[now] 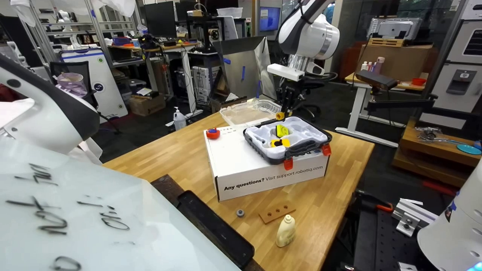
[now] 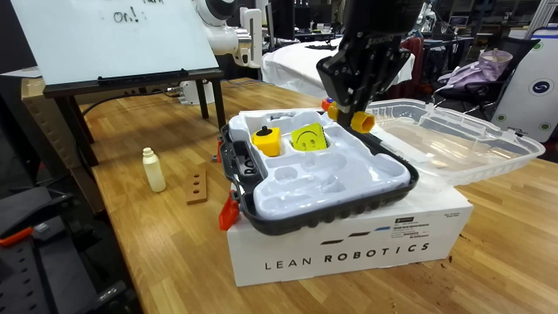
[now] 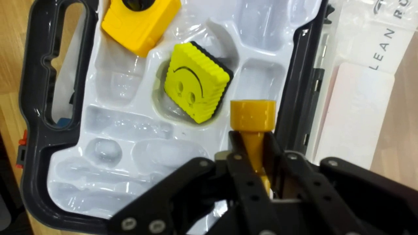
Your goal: Remove the yellow object from the whiteboard and put it in the black and white case on the table
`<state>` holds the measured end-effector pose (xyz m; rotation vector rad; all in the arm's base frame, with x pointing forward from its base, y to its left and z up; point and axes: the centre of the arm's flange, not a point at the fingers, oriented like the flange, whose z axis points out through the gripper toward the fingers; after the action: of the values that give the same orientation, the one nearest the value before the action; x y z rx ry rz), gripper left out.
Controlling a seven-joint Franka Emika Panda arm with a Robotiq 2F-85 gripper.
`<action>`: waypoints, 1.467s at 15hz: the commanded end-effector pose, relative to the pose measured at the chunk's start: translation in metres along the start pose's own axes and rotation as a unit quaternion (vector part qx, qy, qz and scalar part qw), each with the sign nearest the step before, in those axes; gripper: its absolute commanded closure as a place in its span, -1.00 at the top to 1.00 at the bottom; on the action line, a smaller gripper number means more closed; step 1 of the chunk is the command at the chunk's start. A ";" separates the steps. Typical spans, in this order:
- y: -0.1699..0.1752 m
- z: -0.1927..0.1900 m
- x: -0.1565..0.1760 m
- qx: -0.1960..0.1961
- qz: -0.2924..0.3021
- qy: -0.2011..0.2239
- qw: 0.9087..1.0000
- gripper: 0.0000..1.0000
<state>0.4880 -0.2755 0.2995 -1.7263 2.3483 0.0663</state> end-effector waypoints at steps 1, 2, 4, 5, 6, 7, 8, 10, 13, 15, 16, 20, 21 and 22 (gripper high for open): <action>-0.003 0.006 0.002 -0.010 0.038 -0.015 0.999 -0.91; -0.003 0.008 0.002 -0.011 0.044 -0.015 0.999 -0.91; -0.003 0.011 0.004 -0.012 0.052 -0.014 0.998 -0.91; -0.004 0.012 0.004 -0.013 0.054 -0.013 0.998 -0.91; -0.005 0.014 0.004 -0.014 0.054 -0.012 0.998 -0.91; -0.006 0.016 0.003 -0.015 0.052 -0.011 0.998 -0.91; -0.007 0.019 0.002 -0.018 0.051 -0.010 0.998 -0.91; -0.007 0.025 0.000 -0.023 0.048 -0.010 0.999 -0.91; -0.010 0.034 -0.004 -0.032 0.041 -0.008 0.999 -0.91; -0.014 0.036 -0.006 -0.032 0.039 -0.008 0.999 -0.91; -0.015 0.036 -0.006 -0.032 0.038 -0.007 0.999 -0.91; -0.018 0.037 -0.002 -0.033 0.037 -0.006 0.999 -0.91; -0.017 0.038 -0.001 -0.034 0.037 -0.006 0.999 -0.91; -0.017 0.038 0.000 -0.034 0.038 -0.006 0.999 -0.91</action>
<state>0.5065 -0.2683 0.2661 -1.6764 2.4273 0.1354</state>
